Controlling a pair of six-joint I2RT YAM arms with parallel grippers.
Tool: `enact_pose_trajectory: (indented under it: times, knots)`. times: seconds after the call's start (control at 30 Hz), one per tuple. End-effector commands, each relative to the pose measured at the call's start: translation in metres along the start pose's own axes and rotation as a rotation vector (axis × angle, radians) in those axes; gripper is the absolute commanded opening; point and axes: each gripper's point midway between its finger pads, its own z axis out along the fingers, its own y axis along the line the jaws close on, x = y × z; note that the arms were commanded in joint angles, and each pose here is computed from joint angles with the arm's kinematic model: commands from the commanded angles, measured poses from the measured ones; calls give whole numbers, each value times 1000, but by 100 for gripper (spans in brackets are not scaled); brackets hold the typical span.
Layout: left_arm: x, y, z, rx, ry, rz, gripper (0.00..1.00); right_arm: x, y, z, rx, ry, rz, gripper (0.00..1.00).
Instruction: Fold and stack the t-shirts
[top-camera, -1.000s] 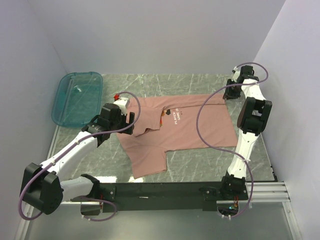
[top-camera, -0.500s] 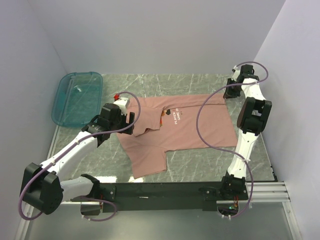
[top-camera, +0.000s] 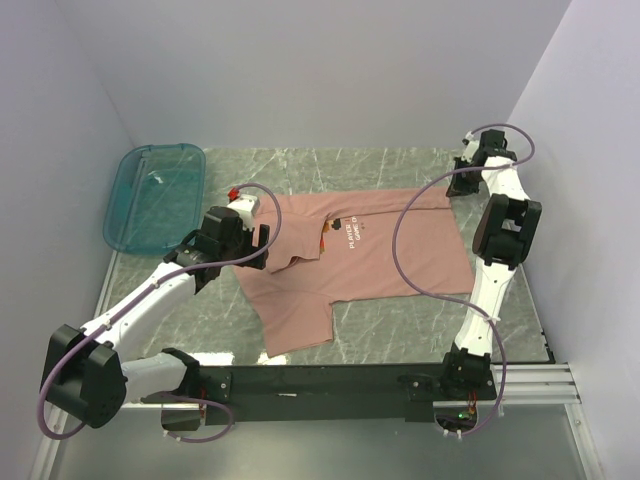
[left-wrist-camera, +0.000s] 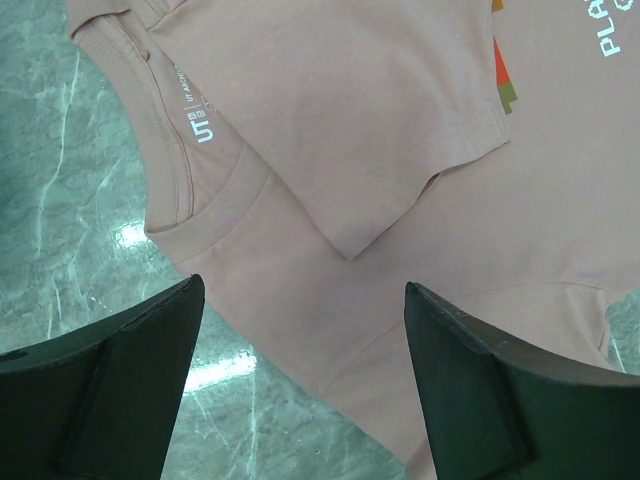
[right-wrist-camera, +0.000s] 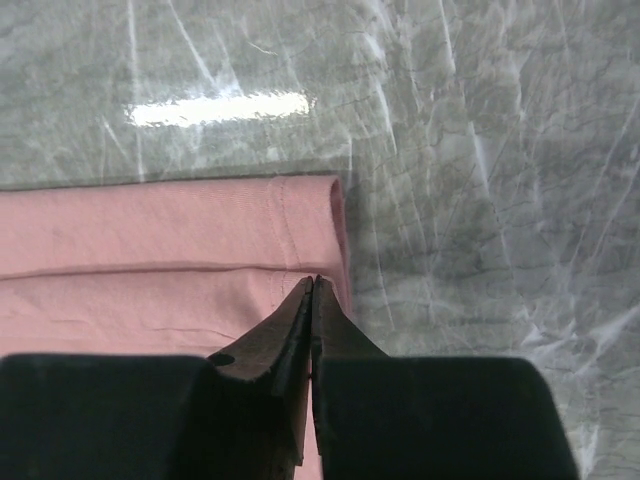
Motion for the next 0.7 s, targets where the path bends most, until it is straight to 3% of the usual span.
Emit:
enact_pose_trajectory:
  times: [0.0,0.67]
  knots:
    - [-17,-4,-3,15,-42,12,86,-17,11,-14,-27,-52,-29,3]
    - [-19,-6,-4,24,-49,14,86,-22,14,-55,-103,-141,-60,0]
